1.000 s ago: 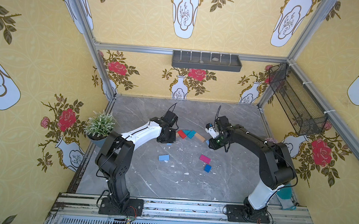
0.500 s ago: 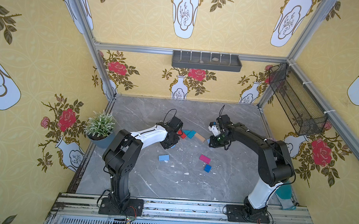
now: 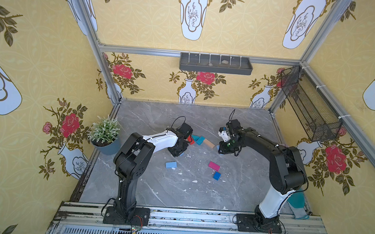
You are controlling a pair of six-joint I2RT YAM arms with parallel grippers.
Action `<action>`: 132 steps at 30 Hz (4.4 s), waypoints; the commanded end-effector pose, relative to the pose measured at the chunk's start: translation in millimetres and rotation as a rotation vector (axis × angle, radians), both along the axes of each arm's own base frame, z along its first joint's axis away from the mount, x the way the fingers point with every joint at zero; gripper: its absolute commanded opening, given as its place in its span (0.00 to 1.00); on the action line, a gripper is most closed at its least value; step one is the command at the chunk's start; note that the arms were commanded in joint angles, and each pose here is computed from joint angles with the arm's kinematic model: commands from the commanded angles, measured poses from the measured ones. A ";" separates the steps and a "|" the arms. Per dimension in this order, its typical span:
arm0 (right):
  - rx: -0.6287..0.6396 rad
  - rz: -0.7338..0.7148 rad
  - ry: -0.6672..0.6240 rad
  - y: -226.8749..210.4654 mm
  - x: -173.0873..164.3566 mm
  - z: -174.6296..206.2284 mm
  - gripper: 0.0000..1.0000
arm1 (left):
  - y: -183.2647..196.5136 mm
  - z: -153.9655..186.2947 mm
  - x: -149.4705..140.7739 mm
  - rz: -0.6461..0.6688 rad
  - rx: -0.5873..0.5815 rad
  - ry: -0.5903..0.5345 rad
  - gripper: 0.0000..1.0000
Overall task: Assemble a heart with building blocks
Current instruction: Adjust the building block at the center of the board, then assemble the building block at the center of the board.
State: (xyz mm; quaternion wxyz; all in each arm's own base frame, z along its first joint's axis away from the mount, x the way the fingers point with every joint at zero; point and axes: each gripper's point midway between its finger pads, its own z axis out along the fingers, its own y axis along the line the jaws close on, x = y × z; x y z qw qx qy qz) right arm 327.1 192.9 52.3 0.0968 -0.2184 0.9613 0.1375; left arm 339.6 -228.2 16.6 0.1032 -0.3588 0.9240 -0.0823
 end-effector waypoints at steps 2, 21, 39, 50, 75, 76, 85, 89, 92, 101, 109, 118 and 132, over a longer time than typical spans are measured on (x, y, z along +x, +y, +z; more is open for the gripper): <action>-0.001 0.008 0.003 0.6 0.0 -1.9 0.00 | -2.0 -4.8 -10.0 0.004 -0.011 0.054 0.23; 0.005 0.013 0.010 2.0 0.1 -4.8 0.00 | -15.2 4.2 -13.6 -0.061 -0.032 0.067 0.22; -0.007 0.017 0.018 2.1 6.5 -8.5 0.00 | -21.5 -7.2 -10.2 -0.069 -0.009 0.106 0.21; -0.005 0.022 0.036 2.6 3.6 -12.3 0.00 | -16.8 -9.5 -8.0 -0.063 0.019 0.114 0.22; -0.003 0.032 0.047 3.9 2.2 -14.8 0.00 | -13.0 -10.6 4.2 -0.078 0.055 0.110 0.25; -0.002 0.034 0.047 4.2 2.4 -14.6 0.00 | -12.4 -11.2 4.1 -0.079 0.060 0.112 0.25; -0.003 0.037 0.051 4.0 1.8 -15.4 0.00 | -9.7 -10.9 5.3 -0.081 0.078 0.115 0.34; -0.003 0.038 0.054 4.3 0.8 -15.6 0.00 | -9.1 -8.4 4.6 -0.084 0.082 0.117 0.62; -0.004 0.036 0.058 3.8 -0.8 -16.5 0.00 | -7.8 -3.5 1.8 -0.088 0.084 0.117 0.85; -0.002 -0.122 0.002 -4.1 -0.4 7.0 0.00 | -16.7 85.1 21.5 -0.168 0.019 -0.190 0.99; 0.053 -0.517 0.009 30.7 -16.5 26.1 0.00 | 32.8 127.6 35.5 -0.274 0.164 -0.339 0.99; 0.088 -0.799 0.100 56.2 -13.6 -15.2 0.00 | 72.7 130.4 35.8 -0.345 0.244 -0.378 0.99; 0.039 -0.832 0.108 87.5 -0.4 -30.3 0.00 | 86.3 123.3 28.4 -0.358 0.238 -0.376 0.99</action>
